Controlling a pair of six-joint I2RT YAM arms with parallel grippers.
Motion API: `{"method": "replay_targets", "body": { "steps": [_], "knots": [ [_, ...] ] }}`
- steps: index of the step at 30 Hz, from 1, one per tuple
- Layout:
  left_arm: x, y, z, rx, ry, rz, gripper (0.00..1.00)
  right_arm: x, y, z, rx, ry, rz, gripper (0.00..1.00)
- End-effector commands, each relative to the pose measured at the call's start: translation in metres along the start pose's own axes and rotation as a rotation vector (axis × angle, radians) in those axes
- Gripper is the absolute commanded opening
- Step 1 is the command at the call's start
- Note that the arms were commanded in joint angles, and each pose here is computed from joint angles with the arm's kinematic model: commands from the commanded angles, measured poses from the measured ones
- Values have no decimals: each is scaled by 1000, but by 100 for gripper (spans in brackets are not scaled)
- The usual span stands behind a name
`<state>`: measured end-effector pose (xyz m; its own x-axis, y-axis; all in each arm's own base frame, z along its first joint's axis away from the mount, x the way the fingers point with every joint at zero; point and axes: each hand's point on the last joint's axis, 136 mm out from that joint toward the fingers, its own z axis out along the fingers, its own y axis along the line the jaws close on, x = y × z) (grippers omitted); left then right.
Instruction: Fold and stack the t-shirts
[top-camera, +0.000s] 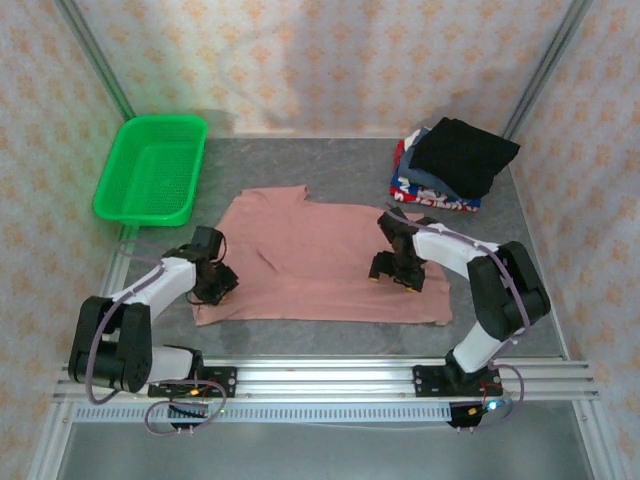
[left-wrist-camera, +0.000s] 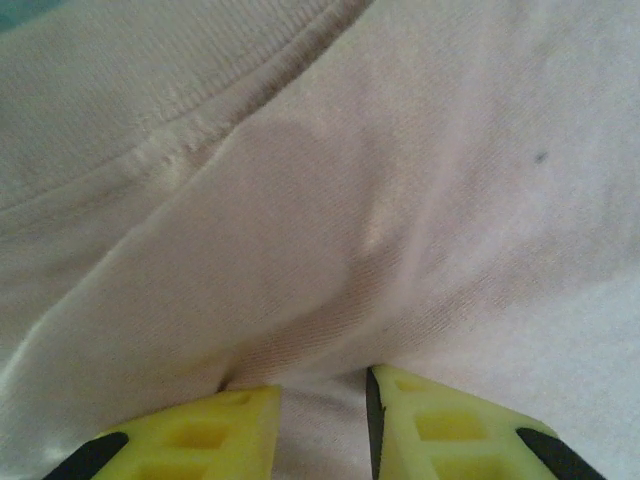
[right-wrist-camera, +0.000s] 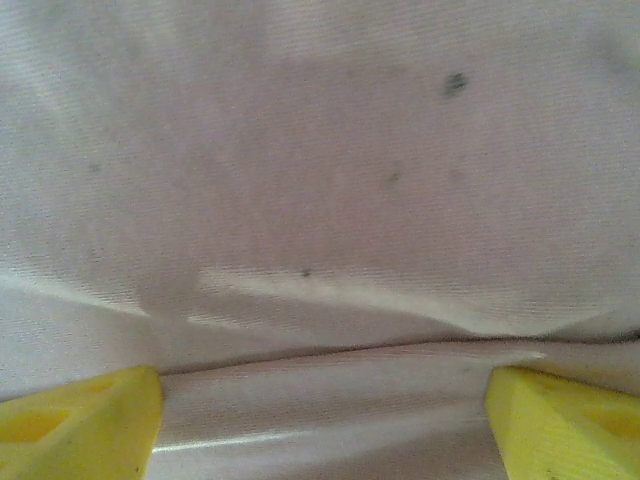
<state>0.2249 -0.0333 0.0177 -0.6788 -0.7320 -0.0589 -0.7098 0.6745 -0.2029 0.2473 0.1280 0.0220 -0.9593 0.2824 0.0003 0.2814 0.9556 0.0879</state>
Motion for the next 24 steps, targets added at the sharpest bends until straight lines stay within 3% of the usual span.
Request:
{"method": "replay_targets", "body": {
  "steps": [1, 6, 10, 13, 17, 24],
  "knots": [
    [7, 17, -15, -88, 27, -26, 35, -3, -18, -21, 86, -36, 10, 87],
    [-54, -77, -85, 112, -136, 74, 62, -54, 5, -95, -11, -236, -9, 93],
    [-110, -161, -121, 219, -221, 214, 69, -107, -1, -119, -45, -293, 9, 95],
    [-148, -216, -122, 251, -238, 320, 68, -153, -9, -111, -98, -278, 48, 91],
    [-186, -268, -85, 278, -223, 395, 66, -192, -6, -86, -93, -261, 3, 83],
    [-218, -289, -35, 243, -225, 429, 65, -216, -15, -38, -49, -232, 8, 75]
  ]
}}
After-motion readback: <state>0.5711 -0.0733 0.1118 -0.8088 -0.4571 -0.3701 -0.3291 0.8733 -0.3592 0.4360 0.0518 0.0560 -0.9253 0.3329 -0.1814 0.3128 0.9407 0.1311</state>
